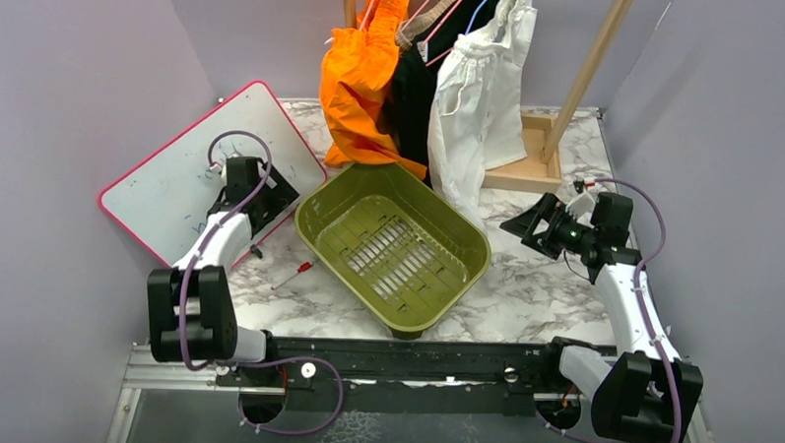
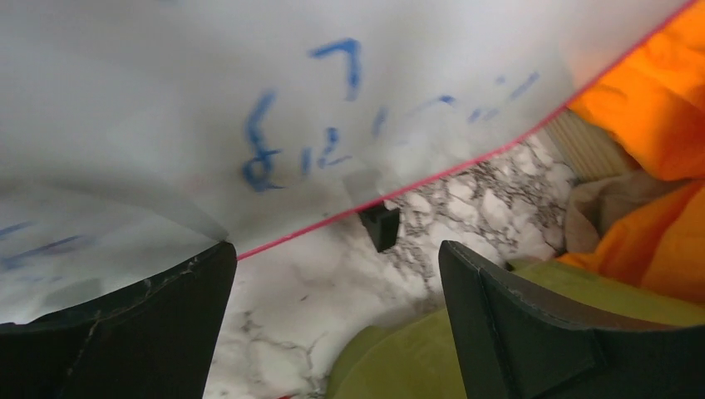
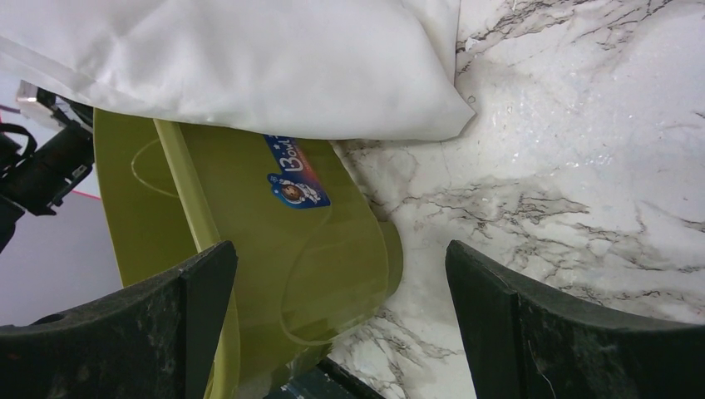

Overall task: Remove the shorts from the hanger
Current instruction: Move the distractor to the corner of the board.

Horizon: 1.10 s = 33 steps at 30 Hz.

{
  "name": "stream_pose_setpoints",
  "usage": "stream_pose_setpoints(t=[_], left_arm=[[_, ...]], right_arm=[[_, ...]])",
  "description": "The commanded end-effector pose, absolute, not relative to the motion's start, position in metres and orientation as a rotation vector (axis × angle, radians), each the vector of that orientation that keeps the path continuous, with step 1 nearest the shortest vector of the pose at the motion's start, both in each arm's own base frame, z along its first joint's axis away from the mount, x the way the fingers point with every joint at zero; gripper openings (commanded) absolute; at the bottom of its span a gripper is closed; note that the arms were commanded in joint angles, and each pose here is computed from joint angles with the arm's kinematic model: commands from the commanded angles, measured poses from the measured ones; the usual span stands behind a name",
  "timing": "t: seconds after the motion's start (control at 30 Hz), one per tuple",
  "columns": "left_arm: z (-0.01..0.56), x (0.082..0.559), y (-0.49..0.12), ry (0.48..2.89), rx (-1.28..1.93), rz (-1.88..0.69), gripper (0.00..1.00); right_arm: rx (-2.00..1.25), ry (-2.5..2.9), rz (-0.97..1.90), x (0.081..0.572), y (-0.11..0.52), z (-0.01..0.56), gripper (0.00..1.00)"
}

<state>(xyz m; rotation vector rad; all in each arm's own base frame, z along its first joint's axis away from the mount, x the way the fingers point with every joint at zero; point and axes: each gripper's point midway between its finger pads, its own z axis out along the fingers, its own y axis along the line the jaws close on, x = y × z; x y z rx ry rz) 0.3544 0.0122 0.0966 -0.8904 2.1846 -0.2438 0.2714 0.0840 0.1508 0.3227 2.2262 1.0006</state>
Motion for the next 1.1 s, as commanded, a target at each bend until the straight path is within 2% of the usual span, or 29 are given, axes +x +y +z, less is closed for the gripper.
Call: stream_pose_setpoints(t=[0.0,0.23,0.53,0.8,0.9,1.07], left_arm=[[0.109,0.398,-0.013,2.156,-0.755,-0.468,0.93],[0.088,0.426,-0.010,2.189,-0.747,-0.450,0.93],[0.083,0.495,-0.007,2.155,-0.794,-0.487,0.92],[0.083,0.521,-0.001,2.176,-0.745,-0.447,0.92],[0.095,0.523,-0.010,2.211,-0.675,-0.494,0.92],[0.145,0.499,-0.020,2.176,-0.532,-0.469,0.92]], right_arm=[[0.328,2.240,0.986,0.271,0.083,0.146,0.98],[0.328,2.239,0.985,0.271,0.083,0.148,0.98],[0.335,2.249,0.983,0.274,0.082,0.146,0.98],[0.296,2.229,1.053,0.271,0.090,0.159,0.98],[0.276,2.207,1.055,0.269,0.091,0.171,0.98],[0.266,2.177,1.064,0.265,0.093,0.189,0.98]])
